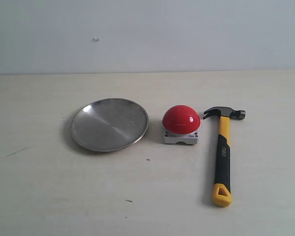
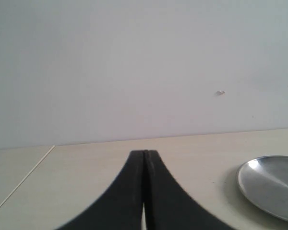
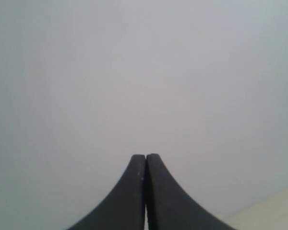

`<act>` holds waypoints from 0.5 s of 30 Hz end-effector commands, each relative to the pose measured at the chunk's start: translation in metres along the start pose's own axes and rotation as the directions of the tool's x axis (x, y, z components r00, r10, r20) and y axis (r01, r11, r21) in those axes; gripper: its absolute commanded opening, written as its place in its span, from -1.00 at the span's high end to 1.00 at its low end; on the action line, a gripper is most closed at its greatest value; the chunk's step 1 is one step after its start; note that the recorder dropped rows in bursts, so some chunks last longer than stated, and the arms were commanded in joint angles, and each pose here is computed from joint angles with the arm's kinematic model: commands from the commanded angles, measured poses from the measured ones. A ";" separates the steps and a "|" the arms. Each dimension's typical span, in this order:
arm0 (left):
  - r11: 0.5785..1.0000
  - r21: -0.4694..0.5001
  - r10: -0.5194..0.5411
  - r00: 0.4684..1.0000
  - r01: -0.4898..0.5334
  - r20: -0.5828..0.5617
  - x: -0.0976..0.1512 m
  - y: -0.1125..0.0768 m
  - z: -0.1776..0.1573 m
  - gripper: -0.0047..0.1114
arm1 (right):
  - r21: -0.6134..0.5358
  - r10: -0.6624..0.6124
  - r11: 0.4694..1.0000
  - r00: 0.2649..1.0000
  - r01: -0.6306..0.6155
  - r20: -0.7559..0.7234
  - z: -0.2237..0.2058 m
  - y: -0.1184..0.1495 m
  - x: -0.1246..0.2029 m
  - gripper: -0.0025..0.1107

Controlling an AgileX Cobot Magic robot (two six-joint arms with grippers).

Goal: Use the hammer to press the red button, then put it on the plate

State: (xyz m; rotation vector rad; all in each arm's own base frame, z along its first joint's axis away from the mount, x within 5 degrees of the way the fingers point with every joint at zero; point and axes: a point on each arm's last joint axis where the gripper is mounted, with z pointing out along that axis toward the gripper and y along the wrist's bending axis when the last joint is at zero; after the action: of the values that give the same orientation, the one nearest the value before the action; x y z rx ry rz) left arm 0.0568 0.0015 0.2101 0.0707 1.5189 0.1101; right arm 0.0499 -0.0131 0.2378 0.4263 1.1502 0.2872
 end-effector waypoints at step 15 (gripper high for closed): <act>1.000 -0.002 -0.008 1.000 0.008 0.007 0.000 0.000 0.000 0.92 | 0.013 -0.202 0.972 0.859 0.235 -0.470 0.107 0.037 -0.025 0.96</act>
State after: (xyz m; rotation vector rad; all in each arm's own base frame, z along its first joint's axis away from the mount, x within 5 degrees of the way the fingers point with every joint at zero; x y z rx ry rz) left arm 0.0568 0.0015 0.2101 0.0707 1.5189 0.1101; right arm 0.1164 -0.0119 0.3123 0.3265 1.5404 0.1607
